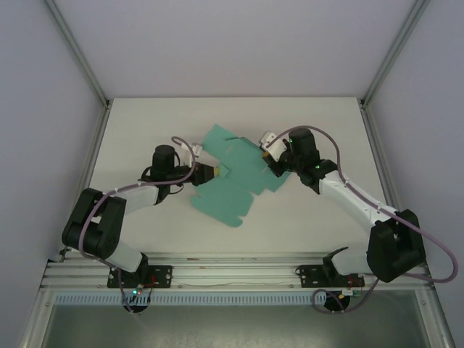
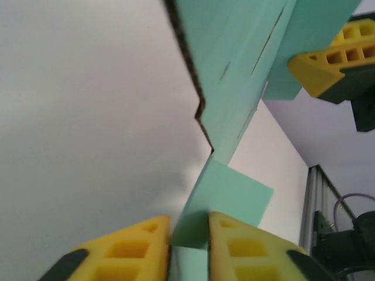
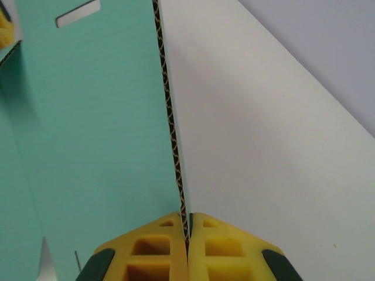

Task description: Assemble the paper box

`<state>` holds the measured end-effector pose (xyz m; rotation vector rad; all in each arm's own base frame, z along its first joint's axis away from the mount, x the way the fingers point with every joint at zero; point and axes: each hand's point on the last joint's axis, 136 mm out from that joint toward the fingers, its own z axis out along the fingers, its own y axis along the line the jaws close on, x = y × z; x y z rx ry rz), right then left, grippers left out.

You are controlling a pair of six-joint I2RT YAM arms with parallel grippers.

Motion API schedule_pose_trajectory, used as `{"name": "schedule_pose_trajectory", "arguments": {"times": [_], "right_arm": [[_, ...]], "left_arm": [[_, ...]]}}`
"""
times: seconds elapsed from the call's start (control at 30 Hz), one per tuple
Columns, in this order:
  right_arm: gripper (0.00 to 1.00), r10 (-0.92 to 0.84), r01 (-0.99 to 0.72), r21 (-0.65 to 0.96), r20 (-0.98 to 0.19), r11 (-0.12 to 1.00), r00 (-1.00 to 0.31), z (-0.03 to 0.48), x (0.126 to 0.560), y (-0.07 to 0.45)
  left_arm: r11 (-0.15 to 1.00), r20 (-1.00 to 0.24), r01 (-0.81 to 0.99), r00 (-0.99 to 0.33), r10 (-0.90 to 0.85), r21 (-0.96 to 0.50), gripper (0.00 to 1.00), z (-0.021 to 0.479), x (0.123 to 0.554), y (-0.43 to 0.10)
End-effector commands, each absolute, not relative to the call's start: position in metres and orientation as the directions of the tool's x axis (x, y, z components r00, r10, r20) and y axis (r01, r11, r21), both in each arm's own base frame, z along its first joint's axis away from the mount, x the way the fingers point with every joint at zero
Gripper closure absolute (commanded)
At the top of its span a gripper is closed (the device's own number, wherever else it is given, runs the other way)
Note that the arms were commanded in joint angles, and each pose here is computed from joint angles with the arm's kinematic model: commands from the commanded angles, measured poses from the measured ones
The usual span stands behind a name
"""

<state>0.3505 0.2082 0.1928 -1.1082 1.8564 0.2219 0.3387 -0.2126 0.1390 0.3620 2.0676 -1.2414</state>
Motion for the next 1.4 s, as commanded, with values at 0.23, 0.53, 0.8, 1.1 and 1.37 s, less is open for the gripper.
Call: {"name": "schedule_pose_trajectory", "arguments": {"times": [0.23, 0.53, 0.8, 1.1, 1.37], "right_arm": [[1.0, -0.576, -0.855, -0.202, -0.807, 0.478, -0.132, 0.197, 0.331, 0.237], [1.0, -0.758, -0.776, -0.456, -0.651, 0.436, -0.043, 0.184, 0.33, 0.245], [1.0, -0.89, -0.707, -0.652, -0.45, 0.274, 0.07, 0.155, 0.304, 0.274], [1.0, -0.912, -0.75, -0.624, -0.405, 0.219, 0.071, 0.121, 0.274, 0.295], [1.0, -0.944, -0.655, -0.718, -0.329, 0.235, 0.023, 0.126, 0.298, 0.278]], "left_arm": [[0.488, -0.701, 0.567, -0.699, -0.14, -0.663, 1.0, 0.157, 0.35, -0.221], [0.648, -0.547, 0.305, -0.811, -0.207, -0.698, 1.0, 0.129, 0.361, -0.227], [0.582, -0.298, -0.026, -0.84, -0.454, -0.813, 1.0, 0.113, 0.367, -0.223], [0.505, -0.153, -0.133, -0.861, -0.485, -0.853, 1.0, 0.098, 0.374, -0.237], [0.547, -0.125, -0.206, -0.853, -0.507, -0.812, 0.99, 0.076, 0.367, -0.221]]}}
